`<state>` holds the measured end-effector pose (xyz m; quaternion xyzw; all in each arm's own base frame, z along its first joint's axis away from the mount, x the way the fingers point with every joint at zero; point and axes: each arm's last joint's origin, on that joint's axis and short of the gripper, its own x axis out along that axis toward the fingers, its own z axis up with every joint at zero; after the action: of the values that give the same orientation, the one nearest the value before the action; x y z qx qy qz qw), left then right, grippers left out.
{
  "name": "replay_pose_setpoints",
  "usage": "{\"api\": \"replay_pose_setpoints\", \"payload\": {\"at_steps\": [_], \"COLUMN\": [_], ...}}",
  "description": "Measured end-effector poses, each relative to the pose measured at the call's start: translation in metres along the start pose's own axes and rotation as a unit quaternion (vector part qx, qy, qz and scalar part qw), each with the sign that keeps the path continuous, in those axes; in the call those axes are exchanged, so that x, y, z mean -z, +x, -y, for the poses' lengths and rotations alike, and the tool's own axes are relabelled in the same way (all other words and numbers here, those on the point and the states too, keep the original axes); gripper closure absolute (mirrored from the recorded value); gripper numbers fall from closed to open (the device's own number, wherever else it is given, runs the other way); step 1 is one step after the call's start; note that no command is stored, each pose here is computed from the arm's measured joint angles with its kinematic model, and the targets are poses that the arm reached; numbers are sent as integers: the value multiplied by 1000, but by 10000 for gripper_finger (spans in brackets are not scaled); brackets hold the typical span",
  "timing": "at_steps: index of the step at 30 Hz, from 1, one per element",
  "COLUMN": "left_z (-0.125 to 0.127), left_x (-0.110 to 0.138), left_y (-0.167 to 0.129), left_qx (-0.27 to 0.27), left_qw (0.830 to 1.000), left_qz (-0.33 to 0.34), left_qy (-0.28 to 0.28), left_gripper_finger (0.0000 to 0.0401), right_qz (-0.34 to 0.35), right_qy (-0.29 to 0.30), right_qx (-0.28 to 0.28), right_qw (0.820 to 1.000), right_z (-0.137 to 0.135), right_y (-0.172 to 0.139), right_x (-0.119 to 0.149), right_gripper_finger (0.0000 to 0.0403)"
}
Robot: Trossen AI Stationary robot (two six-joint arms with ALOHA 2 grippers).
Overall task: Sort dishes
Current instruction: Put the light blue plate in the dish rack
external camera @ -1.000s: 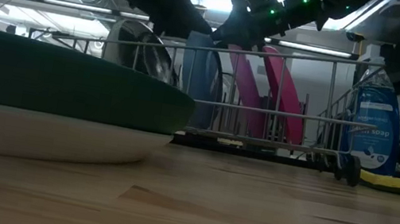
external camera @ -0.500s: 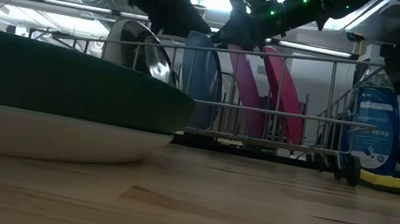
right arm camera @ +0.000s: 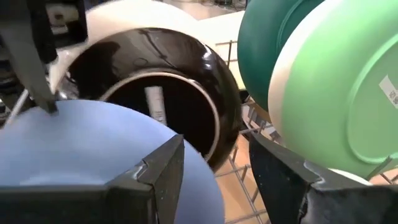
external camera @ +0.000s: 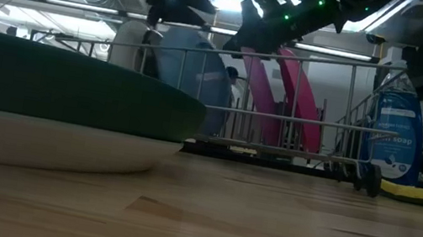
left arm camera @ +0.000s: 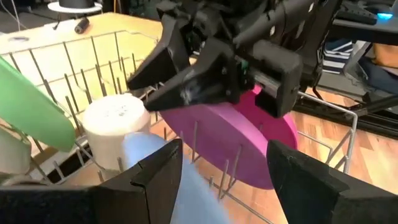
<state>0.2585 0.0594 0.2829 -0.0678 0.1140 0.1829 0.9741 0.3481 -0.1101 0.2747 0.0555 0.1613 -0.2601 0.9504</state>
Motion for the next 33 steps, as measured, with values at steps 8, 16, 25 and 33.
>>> {"api": "replay_pose_setpoints", "payload": {"at_steps": [8,16,25,33], "left_z": [-2,-3,-1,10], "left_x": [2,-11,0,23], "left_y": [2,-18,-71,-87], "left_qx": [-26,-24,21,47], "left_qw": [1000,999,992,969], "left_qz": [1,26,-89,-199], "left_qy": [3,-1,89,141], "left_gripper_finger": [180,180,180,180], "right_qz": [16,15,-1,-8], "right_qy": [1,-1,-3,-4], "right_qx": [-3,-6,-113,-96], "right_qw": [1000,1000,994,995], "right_z": [0,-1,-7,-5], "right_y": [0,-1,-2,-2], "right_x": [-4,-4,-3,-1], "right_gripper_finger": [217,217,217,217]}}
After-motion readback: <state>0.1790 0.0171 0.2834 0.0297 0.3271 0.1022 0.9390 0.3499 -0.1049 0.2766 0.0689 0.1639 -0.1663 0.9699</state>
